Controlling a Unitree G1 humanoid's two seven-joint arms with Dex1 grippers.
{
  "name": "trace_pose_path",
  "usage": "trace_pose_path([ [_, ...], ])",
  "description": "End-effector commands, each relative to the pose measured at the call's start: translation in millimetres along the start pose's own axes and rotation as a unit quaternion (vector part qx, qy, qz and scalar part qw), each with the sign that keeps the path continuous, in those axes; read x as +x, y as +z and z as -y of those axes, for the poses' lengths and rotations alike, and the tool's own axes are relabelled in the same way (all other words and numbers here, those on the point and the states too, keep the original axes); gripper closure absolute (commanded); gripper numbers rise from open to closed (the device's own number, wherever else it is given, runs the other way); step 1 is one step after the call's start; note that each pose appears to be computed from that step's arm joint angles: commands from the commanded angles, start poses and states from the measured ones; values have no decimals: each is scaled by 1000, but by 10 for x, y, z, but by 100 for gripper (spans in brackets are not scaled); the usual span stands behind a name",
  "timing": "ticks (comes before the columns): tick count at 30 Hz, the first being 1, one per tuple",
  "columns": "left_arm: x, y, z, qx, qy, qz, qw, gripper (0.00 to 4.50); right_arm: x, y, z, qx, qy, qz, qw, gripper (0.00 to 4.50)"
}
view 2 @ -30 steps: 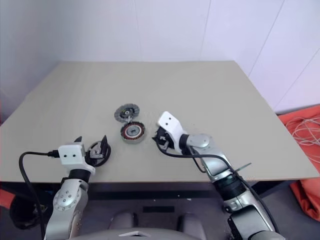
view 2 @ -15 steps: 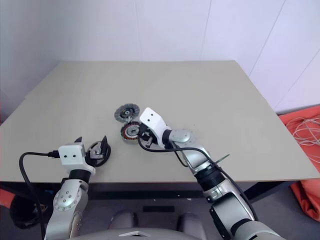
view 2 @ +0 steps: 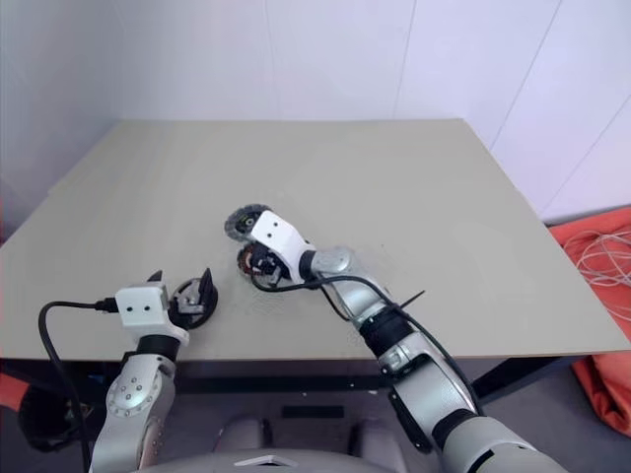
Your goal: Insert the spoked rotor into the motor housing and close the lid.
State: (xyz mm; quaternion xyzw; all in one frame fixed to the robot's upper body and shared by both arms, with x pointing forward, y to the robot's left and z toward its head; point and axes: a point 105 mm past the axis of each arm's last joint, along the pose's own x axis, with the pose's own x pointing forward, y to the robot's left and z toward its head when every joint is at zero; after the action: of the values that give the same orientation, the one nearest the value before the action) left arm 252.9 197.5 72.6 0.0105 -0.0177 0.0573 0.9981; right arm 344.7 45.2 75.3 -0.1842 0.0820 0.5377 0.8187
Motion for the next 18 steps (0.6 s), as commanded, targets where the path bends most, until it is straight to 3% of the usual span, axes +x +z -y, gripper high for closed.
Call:
trace_pose_path([
  [1, 4, 111, 5, 5, 0, 23, 1000, 0, 23, 175, 96, -17, -12, 27, 999, 337],
  [18, -21, 102, 9, 7, 0, 22, 1000, 0, 128, 137, 116, -13, -14, 25, 1000, 337],
])
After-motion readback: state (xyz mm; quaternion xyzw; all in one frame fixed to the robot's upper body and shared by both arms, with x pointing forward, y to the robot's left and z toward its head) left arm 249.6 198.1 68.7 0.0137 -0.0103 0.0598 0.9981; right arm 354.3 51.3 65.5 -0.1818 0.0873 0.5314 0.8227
